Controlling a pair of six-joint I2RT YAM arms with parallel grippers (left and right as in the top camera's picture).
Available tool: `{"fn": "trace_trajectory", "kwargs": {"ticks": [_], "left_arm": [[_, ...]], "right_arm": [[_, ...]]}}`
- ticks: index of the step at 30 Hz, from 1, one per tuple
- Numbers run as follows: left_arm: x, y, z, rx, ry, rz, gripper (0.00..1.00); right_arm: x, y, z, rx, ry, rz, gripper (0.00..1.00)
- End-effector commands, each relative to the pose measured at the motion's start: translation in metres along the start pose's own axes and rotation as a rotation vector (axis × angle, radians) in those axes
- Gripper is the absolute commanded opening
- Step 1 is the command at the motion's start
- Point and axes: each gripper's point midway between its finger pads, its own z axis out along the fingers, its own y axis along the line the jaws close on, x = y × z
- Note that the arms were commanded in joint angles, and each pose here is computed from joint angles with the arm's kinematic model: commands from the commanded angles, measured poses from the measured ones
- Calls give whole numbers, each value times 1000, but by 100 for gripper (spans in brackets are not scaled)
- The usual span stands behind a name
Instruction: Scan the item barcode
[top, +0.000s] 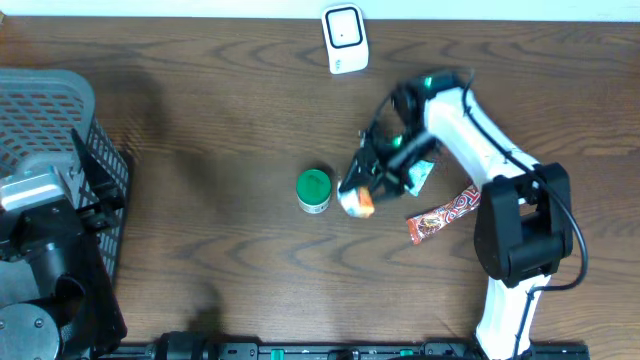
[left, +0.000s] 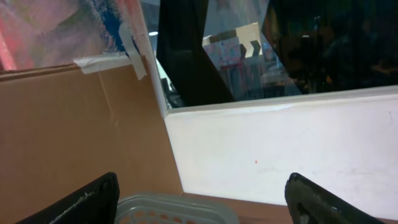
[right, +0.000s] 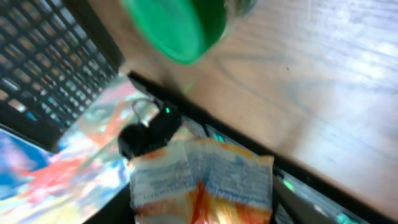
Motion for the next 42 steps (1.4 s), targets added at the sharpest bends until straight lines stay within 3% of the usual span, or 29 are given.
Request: {"fn": "trace_trajectory", "kwargs": {"ticks": [1,4,7,14,26,28,35,42], "left_arm": [[4,-4,3,12,8,3,85],[4,-4,3,14,7,3,85],[4,-4,3,14,7,3,86],[4,-4,3,14,8,4,85],[9,-7,3,28,25,10,86],[9,-7,3,32,24,10,86],[3,-26,1,142,-7,8,86],[3,-28,1,150,-10,12,86]], "right_arm": [[-17,10,-35,137,-131,-108,47],[-32,26,-66,226,-271,-187,47],[-62,36,-111,371,-512,-230,46],[-117,61,-172,475,-878,-316,50],[-190,96,-219,512,-1290,-459,47],[-217,96,-224,515,-1369,-465,45],[-264,98,-207,469,-1440,-513,45],[-308,97,-179,422,-1503,-567,45]]}}
